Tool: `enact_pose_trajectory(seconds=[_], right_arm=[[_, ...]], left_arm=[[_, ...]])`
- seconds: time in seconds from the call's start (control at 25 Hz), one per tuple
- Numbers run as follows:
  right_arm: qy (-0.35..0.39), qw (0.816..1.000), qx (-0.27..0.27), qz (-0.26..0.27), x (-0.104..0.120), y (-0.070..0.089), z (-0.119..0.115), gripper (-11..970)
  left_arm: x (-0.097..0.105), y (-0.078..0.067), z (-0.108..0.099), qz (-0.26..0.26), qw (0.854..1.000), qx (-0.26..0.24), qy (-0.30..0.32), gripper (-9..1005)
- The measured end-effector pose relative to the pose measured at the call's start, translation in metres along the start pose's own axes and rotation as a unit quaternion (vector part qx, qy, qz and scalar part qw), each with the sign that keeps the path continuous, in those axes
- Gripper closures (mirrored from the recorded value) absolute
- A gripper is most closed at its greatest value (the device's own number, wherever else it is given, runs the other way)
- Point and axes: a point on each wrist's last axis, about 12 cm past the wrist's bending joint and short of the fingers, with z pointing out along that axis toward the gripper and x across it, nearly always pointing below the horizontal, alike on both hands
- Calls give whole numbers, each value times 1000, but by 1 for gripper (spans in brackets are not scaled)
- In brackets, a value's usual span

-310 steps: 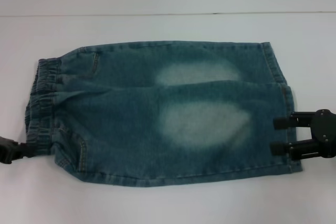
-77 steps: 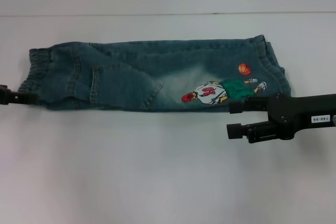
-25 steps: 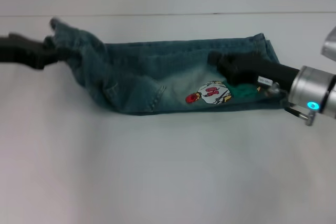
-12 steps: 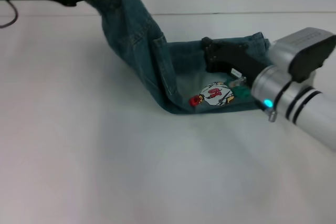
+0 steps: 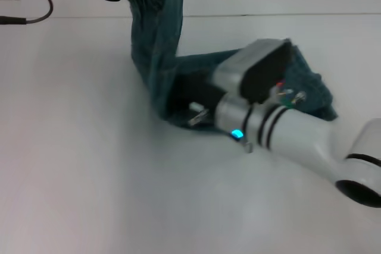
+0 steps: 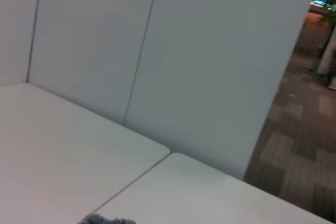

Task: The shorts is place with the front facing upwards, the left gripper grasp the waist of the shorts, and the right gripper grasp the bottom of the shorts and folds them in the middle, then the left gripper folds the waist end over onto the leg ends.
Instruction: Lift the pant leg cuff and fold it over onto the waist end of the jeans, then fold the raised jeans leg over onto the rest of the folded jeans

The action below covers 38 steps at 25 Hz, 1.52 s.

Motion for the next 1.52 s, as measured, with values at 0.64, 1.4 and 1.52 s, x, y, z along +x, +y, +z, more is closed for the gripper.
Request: enact_pose_trajectory(seconds=[0.64,1.4,1.52], right_arm=[[50,994,-91,-40,-8,40,17,961],[-190,952,188,147,15,-121,-119,961],[-231,937,206,161,12,-127,-130,961]], left_arm=[[5,-3,0,-8,1000,11,-7,947],[46,-15,44,-13,998,58,17,948],[60,-23,73,1,997,62,39,948]])
